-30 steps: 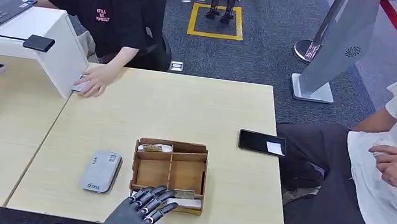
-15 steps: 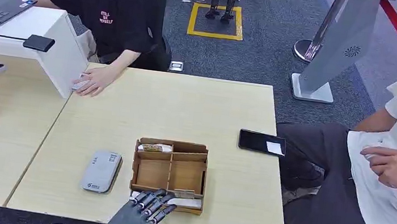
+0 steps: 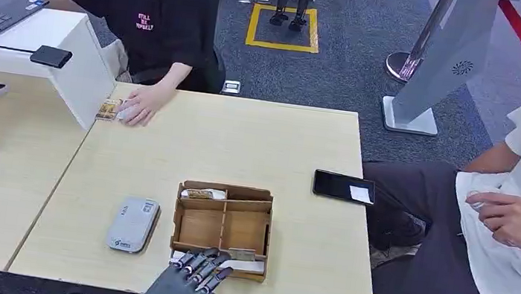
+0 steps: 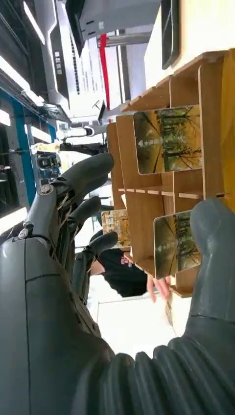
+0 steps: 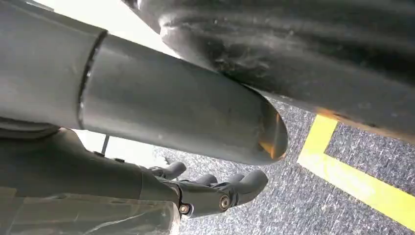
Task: Pass the card to the sensor for recognition and then transmit it.
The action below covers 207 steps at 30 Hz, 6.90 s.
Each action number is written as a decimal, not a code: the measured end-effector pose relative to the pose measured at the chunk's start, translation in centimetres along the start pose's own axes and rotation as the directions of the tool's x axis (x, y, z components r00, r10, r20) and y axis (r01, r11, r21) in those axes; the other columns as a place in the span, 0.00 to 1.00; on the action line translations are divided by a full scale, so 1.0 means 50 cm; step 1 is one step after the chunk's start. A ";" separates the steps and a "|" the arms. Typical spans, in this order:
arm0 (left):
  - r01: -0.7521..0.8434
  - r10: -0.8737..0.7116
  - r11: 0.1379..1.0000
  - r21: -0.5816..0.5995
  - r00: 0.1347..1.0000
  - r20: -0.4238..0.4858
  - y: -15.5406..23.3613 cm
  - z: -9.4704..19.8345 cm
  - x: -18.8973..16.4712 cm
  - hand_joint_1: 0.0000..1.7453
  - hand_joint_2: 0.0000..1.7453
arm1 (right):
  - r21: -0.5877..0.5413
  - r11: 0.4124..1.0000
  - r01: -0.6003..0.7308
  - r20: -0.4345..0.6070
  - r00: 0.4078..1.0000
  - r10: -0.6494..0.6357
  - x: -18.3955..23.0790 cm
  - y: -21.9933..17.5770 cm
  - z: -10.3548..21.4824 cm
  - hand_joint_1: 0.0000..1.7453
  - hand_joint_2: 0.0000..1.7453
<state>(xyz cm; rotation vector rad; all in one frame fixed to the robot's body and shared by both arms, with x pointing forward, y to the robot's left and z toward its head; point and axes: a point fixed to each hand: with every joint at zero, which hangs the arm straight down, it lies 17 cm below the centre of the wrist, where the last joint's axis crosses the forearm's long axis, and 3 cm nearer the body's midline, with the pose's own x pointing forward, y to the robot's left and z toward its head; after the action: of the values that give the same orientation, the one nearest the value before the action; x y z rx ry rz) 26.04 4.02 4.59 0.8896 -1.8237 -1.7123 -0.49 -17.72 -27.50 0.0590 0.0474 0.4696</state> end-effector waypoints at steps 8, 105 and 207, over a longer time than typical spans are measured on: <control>0.014 -0.012 1.000 0.025 0.995 -0.101 0.013 -0.008 -0.035 0.22 1.00 | -0.002 1.000 0.000 -0.001 1.000 0.000 0.000 0.000 0.000 0.00 0.00; 0.177 -0.186 0.968 -0.179 0.982 -0.033 -0.076 0.041 -0.139 0.97 1.00 | -0.005 0.999 -0.034 -0.012 0.999 0.034 -0.009 -0.003 -0.001 0.00 0.00; 0.196 -0.111 0.980 0.014 0.607 -0.787 0.188 -0.088 -0.892 0.00 0.00 | -0.045 0.979 -0.198 -0.016 0.980 0.197 -0.017 -0.032 -0.004 0.00 0.00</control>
<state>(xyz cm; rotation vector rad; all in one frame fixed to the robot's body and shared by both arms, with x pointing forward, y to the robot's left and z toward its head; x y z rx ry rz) 57.98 33.87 18.18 1.5736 -1.2313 -1.0118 -0.53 -19.52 -27.76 0.0155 0.0417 0.6698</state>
